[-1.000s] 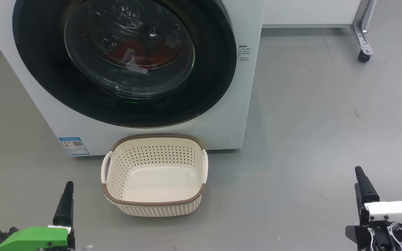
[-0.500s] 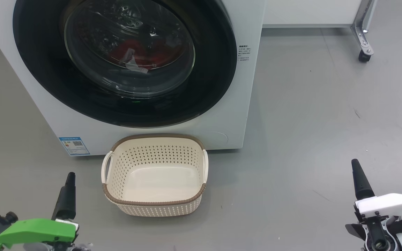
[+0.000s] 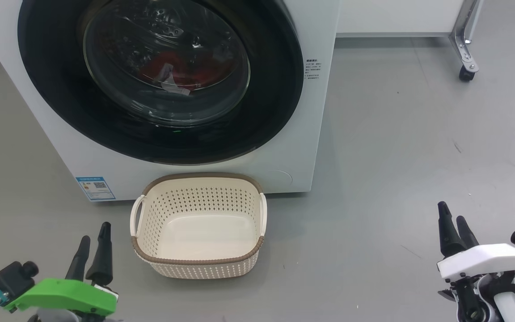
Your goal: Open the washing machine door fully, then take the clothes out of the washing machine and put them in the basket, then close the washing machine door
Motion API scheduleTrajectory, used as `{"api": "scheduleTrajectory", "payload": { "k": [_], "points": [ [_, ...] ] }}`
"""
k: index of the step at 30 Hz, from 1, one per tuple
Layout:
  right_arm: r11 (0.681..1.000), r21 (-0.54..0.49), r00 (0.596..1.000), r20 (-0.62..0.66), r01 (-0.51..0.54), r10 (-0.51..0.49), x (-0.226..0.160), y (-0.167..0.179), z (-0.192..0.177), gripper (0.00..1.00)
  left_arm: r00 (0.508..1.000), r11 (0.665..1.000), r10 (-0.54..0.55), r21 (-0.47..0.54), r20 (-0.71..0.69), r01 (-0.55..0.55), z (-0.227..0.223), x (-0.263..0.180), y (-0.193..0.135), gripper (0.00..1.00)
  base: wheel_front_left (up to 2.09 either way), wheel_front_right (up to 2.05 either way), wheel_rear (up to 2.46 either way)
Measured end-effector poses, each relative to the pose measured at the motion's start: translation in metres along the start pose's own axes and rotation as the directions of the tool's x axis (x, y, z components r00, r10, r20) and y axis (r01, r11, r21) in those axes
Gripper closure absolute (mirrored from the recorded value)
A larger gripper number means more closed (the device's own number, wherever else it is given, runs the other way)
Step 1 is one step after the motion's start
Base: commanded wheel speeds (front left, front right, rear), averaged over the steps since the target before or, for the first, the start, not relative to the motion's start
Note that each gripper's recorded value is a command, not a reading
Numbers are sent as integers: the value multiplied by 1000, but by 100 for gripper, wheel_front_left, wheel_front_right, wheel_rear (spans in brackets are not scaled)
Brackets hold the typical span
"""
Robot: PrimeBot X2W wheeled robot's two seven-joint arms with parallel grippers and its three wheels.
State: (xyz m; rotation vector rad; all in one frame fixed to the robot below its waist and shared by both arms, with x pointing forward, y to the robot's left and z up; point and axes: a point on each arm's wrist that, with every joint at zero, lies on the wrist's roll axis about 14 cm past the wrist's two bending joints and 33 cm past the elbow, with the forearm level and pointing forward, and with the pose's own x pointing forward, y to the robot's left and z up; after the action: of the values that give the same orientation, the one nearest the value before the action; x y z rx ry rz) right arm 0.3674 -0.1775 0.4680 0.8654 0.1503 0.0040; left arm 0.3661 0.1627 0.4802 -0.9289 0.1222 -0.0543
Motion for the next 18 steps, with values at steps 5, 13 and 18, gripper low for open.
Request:
{"api": "scheduleTrajectory", "payload": {
  "k": [5, 13, 18],
  "points": [
    [997, -77, 1000, -15, -10, 9, -1, 4, -6, 0, 1000, 994, -17, 107, -24, 19, -6, -1, -5, 0, 0, 0, 0],
    [977, -211, 999, -32, -39, 33, -2, 13, -15, 0, 998, 952, -51, 299, -41, 61, -12, -1, -16, 0, 0, 0, 0],
    [960, -277, 999, -26, -43, 37, -2, 16, -16, 0, 997, 928, -67, 364, -46, 79, -16, -2, -21, 0, 0, 0, 0]
  ]
}}
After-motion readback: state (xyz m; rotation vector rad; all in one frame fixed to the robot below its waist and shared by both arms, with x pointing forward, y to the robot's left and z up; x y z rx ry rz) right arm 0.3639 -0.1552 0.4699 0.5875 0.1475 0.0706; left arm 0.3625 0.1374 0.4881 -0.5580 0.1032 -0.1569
